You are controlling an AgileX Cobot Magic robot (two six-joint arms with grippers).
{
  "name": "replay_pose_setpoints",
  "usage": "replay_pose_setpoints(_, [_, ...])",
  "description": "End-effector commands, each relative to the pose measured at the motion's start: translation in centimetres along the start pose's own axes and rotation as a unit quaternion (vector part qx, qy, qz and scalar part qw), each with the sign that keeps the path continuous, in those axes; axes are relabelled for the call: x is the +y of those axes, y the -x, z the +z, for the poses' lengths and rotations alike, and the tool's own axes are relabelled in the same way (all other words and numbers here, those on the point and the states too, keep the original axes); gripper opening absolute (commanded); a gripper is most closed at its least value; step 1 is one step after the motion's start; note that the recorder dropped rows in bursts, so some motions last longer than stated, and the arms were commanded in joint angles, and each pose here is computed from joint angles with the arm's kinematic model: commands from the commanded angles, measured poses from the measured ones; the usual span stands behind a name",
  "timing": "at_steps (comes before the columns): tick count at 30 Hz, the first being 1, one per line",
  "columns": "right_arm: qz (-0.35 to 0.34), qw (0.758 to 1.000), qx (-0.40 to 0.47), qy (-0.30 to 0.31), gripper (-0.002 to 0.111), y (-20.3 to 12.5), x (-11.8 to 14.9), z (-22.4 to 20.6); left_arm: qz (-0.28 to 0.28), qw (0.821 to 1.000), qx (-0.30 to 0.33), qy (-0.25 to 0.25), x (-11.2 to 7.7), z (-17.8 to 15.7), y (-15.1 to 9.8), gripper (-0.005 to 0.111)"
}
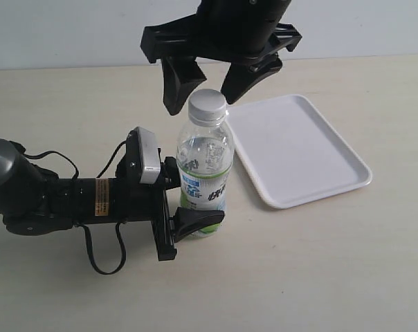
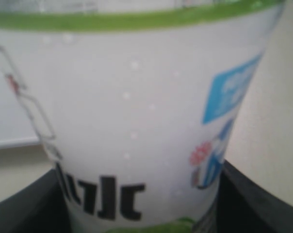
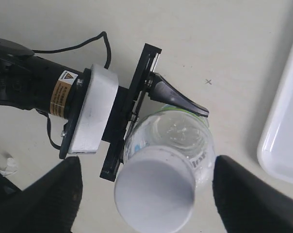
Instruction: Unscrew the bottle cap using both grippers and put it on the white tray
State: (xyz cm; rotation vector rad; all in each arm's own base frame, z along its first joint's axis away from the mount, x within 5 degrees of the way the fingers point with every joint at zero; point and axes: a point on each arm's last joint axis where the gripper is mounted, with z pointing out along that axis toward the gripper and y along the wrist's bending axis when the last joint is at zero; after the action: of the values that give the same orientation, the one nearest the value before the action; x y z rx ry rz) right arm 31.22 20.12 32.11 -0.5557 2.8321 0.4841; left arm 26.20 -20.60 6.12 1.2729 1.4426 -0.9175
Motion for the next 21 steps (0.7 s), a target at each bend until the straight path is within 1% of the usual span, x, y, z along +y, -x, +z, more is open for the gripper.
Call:
replay_pose_setpoints(1, [0.001, 1.000, -0.005, -0.003, 0.068, 0.17, -0.07, -0.05, 0.007, 1.000, -0.012, -0.005, -0.07, 0.14, 0.53, 0.001])
replay_pose_setpoints(3, [0.001, 1.000, -0.005, -0.003, 0.064, 0.17, -0.07, -0.05, 0.007, 1.000, -0.012, -0.005, -0.07, 0.14, 0.53, 0.001])
replay_pose_setpoints(10, [0.001, 1.000, -0.005, -0.003, 0.043, 0.17, -0.07, -0.05, 0.007, 1.000, -0.012, -0.005, -0.07, 0.14, 0.53, 0.001])
replay_pose_setpoints(15, [0.001, 1.000, -0.005, -0.003, 0.032, 0.17, -0.07, -0.05, 0.007, 1.000, -0.012, -0.005, -0.07, 0.14, 0.53, 0.001])
replay_pose_setpoints(16, [-0.002, 1.000, -0.005, -0.003, 0.032, 0.17, -0.07, -0.05, 0.007, 1.000, -0.012, -0.005, -0.07, 0.14, 0.53, 0.001])
replay_pose_setpoints(18, [-0.002, 1.000, -0.005, -0.002, 0.037, 0.17, -0.06, -0.05, 0.007, 1.000, -0.012, -0.005, -0.07, 0.14, 0.53, 0.001])
replay_pose_setpoints(21, [-0.002, 1.000, -0.005, -0.001, 0.056, 0.17, -0.04, -0.05, 0.007, 1.000, -0.012, -0.005, -0.07, 0.14, 0.53, 0.001])
